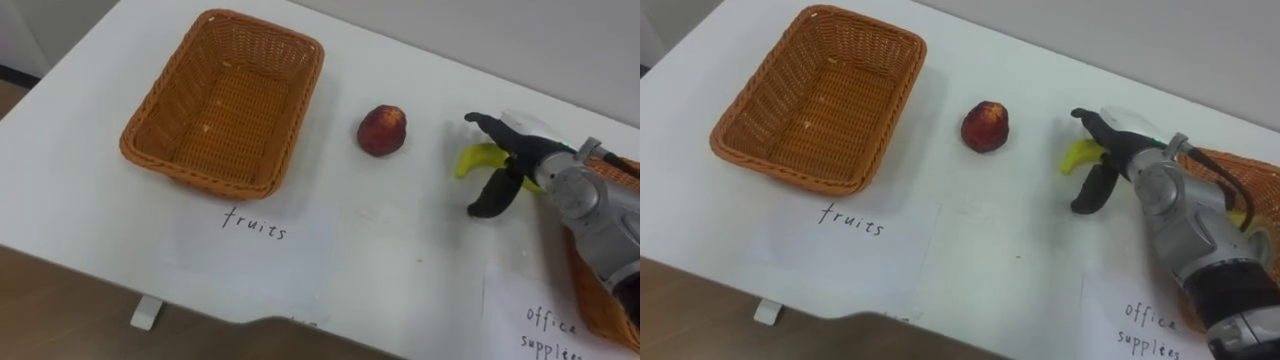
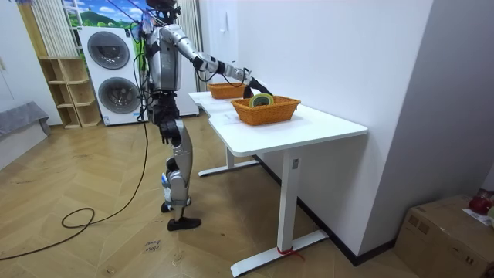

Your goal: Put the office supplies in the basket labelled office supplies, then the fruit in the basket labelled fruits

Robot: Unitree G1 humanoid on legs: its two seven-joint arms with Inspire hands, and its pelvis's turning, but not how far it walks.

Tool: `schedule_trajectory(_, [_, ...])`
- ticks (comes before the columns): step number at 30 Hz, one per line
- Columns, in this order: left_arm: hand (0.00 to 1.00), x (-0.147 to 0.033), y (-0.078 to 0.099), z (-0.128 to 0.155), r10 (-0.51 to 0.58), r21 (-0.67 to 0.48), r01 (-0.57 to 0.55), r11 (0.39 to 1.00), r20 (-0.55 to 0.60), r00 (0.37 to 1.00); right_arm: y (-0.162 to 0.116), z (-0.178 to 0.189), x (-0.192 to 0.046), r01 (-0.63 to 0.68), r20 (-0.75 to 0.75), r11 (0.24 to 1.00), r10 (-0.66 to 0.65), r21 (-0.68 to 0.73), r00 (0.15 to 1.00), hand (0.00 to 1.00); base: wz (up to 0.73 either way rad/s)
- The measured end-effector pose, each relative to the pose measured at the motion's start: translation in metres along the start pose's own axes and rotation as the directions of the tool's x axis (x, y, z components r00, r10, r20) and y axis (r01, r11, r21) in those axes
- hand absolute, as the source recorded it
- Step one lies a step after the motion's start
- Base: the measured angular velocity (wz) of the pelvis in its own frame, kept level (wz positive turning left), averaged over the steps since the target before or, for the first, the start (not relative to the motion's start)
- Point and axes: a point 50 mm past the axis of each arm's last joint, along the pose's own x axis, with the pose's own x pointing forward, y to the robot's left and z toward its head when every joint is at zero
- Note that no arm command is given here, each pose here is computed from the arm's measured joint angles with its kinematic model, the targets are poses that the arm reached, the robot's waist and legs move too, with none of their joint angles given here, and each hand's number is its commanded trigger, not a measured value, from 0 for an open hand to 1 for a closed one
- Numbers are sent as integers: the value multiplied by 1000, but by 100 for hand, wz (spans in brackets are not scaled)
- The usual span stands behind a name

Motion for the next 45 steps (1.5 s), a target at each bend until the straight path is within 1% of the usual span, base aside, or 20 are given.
schedule_trajectory(17, [0,1,0,0,-2,7,2,1000,-27,1000,6,-11,2,-32,-48,999,33,8,998,0,1])
schedule_trajectory(26, [0,3,1,12,17,2,-17,1000,0,1000,14,-24,2,-99,-103,995,101,27,990,0,0])
schedule_trajectory(30, [0,3,1,12,20,3,-20,1000,-1,1000,18,-28,2,-140,-119,990,143,33,982,0,4])
schedule_trajectory(43, [0,3,0,9,16,13,-16,1000,-15,1000,20,-27,2,-187,-117,982,191,38,975,0,0])
schedule_trajectory(44, [0,3,0,9,16,15,-16,1000,-16,1000,20,-27,2,-190,-117,981,194,38,974,35,0])
schedule_trajectory(45, [0,3,0,9,16,16,-15,1000,-16,1000,20,-27,2,-194,-117,980,198,39,973,66,0])
